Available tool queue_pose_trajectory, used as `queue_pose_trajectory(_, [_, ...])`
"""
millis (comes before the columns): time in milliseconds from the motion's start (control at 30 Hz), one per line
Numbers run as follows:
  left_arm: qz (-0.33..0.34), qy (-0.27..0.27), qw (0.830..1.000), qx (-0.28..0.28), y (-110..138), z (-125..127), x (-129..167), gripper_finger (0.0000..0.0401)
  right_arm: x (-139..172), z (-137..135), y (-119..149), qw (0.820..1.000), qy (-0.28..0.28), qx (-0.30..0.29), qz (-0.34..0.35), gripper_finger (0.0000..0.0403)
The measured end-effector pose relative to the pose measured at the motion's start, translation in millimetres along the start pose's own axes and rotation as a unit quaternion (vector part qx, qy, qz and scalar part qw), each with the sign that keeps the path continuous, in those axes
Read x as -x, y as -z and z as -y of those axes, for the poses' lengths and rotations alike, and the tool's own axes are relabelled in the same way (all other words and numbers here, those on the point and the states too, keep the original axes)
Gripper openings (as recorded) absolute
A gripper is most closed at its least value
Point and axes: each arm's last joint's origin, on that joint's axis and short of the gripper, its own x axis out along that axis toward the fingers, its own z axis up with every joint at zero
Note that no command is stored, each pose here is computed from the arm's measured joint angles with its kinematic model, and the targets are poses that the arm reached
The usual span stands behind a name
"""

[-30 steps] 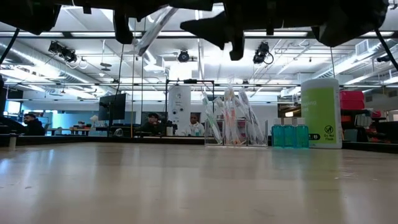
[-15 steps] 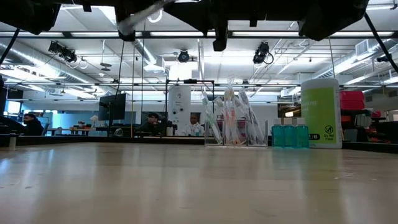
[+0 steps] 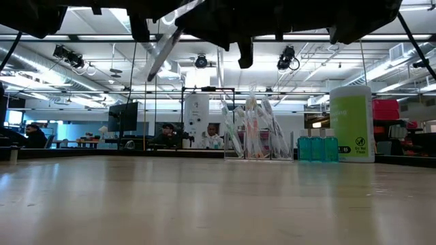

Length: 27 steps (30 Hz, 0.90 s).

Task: Pick & Place toothbrushing station
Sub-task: Put the purple toothbrush into the right section of the transparent organizer

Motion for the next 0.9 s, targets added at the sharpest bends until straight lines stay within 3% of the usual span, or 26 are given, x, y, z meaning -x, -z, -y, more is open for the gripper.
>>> queue_pose_trajectory(300, [0.008,-0.004,1.0,-0.004,-3.7,3.0,3.5,0.0157,4.3,6.9,20.6,0.997,0.016,0.014,-0.068,0.0019])
queue_pose_trajectory(400, [0.002,-0.016,1.0,-0.013,-7.2,4.0,6.4,0.0177,8.0,10.7,23.6,0.997,0.033,-0.007,-0.071,0.002])
queue_pose_trajectory(567, [-0.028,-0.037,0.997,-0.057,-16.6,4.3,13.4,0.0198,24.1,17.4,43.5,0.993,0.067,-0.016,-0.1,0.0036])
queue_pose_trajectory(700, [-0.077,-0.07,0.99,-0.098,-19.1,-0.1,20.0,0.021,42.8,18.1,51.2,0.991,0.076,-0.016,-0.112,0.0021])
queue_pose_trajectory(900, [-0.16,-0.124,0.97,-0.134,-1.0,-16.6,24.3,0.0217,79.8,14.6,32.6,0.991,0.094,-0.013,-0.099,0.0023])
